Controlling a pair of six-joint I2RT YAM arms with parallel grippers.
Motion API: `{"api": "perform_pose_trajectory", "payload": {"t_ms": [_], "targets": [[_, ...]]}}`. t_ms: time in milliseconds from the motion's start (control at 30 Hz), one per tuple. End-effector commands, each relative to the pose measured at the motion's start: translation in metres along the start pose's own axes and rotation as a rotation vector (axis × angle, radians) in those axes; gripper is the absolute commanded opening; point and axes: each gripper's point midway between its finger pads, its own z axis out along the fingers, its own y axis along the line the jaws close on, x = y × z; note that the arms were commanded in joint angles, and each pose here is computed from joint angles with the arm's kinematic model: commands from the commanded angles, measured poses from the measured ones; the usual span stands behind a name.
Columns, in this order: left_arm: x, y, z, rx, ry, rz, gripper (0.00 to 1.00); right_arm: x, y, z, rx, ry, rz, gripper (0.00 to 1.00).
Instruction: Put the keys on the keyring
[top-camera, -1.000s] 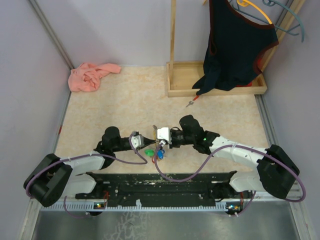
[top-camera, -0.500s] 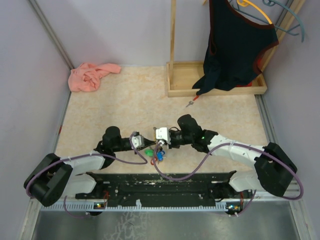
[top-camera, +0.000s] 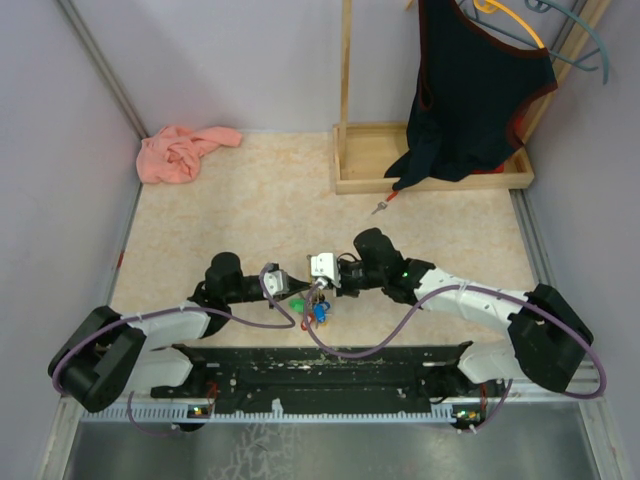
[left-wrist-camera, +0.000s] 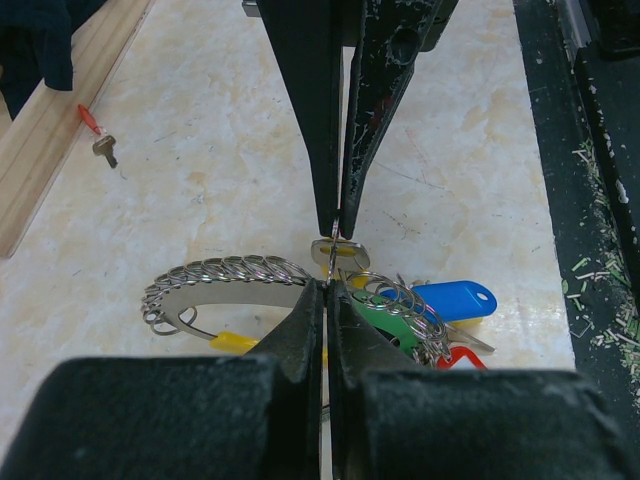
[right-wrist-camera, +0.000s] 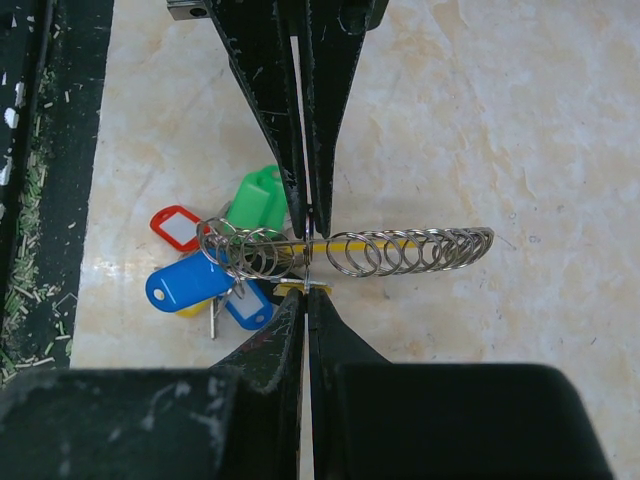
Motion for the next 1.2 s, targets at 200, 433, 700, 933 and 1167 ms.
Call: {"api": "perform_pose_trajectory", "payload": {"t_ms": [200,433,700,933,1167], "targets": [[-0.024,0.013,0.007,-0.004,-0.058,0.055,0.00,-0.057,-0.011,0.004,0.002,-0.156,-0.056,0.00],[-0.024,0.013,0.007,-0.003,-0.058,0.052,0.00,-0.061,-0.008,0.008,-0.012,-0.164,-0.055,0.00],[-0.023,0.015,0.007,-0.014,-0.050,0.047,0.00,-0.065,-0.008,0.008,-0.009,-0.177,-0.056,0.00],[-0.017,0.021,0.007,-0.041,-0.012,0.017,0.00,-0.064,-0.010,0.001,0.018,-0.165,-0.074,0.00],[-0.015,0.021,0.008,-0.031,0.015,-0.005,0.00,-0.062,-0.011,0.004,0.026,-0.146,-0.091,0.00]]}}
